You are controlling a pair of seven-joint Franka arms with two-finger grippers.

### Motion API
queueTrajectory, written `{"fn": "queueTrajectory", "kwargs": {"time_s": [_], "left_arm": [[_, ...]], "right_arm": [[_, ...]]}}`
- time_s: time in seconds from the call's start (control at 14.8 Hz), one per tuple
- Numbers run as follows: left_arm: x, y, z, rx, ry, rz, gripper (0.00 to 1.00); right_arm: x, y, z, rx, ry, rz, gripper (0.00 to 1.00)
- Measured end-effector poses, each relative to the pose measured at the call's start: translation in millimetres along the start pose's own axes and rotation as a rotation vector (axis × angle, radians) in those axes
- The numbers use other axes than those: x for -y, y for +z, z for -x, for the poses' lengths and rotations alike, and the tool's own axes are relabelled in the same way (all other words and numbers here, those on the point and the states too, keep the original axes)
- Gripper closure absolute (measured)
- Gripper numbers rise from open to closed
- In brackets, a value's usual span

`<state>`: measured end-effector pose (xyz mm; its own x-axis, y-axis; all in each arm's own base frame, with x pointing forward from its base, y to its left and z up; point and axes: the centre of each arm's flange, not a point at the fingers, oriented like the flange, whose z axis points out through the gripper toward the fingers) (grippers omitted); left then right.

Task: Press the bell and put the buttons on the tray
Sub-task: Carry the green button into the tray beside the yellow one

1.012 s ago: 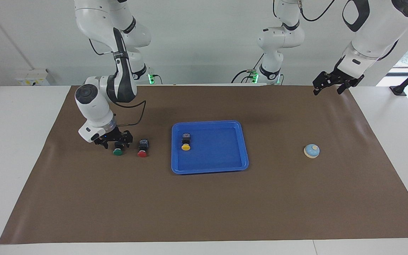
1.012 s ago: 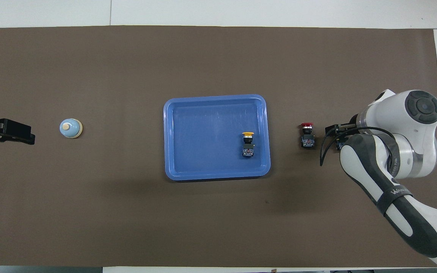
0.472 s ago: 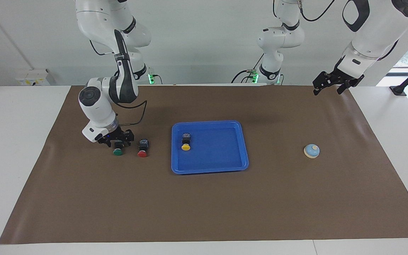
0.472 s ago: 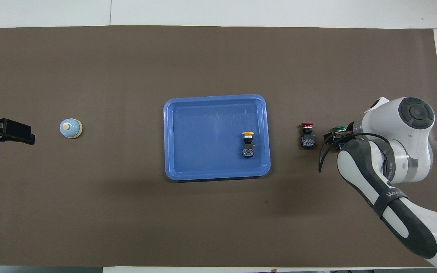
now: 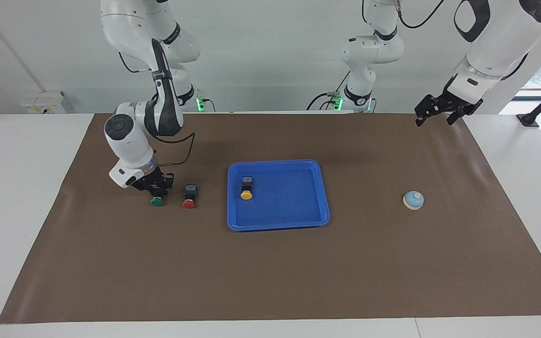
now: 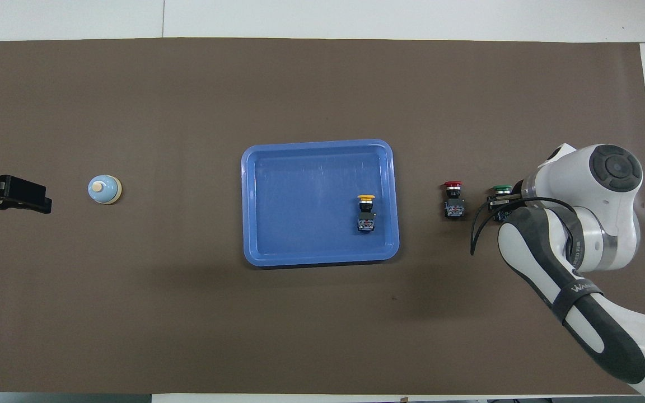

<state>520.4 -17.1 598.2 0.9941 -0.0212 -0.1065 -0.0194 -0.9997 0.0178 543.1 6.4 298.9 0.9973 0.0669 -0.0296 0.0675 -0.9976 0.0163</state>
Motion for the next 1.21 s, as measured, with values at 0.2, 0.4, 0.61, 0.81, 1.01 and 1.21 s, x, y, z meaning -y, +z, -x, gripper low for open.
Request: {"fn": "queueTrajectory", "kwargs": {"time_s": [0.2, 0.4, 0.61, 0.81, 1.01, 1.21], "left_arm": [[0, 0, 0, 0.0, 0.0, 0.0, 0.0], [0, 0, 0, 0.0, 0.0, 0.0, 0.0], [0, 0, 0, 0.0, 0.0, 0.0, 0.0], [0, 0, 0, 0.0, 0.0, 0.0, 0.0], [0, 0, 0, 0.0, 0.0, 0.0, 0.0], [0, 0, 0, 0.0, 0.0, 0.0, 0.0]], "right_arm": [[21, -24, -16, -0.038, -0.054, 0.0, 0.58], [98, -89, -41, -0.04, -0.059, -0.02, 0.58], [207, -122, -34, -0.072, -0.041, -0.04, 0.58], [304, -113, -15, -0.063, -0.014, -0.049, 0.58], [373, -84, -9, -0.038, 0.023, -0.044, 0.58], [386, -56, -17, -0.024, 0.037, -0.035, 0.58]]}}
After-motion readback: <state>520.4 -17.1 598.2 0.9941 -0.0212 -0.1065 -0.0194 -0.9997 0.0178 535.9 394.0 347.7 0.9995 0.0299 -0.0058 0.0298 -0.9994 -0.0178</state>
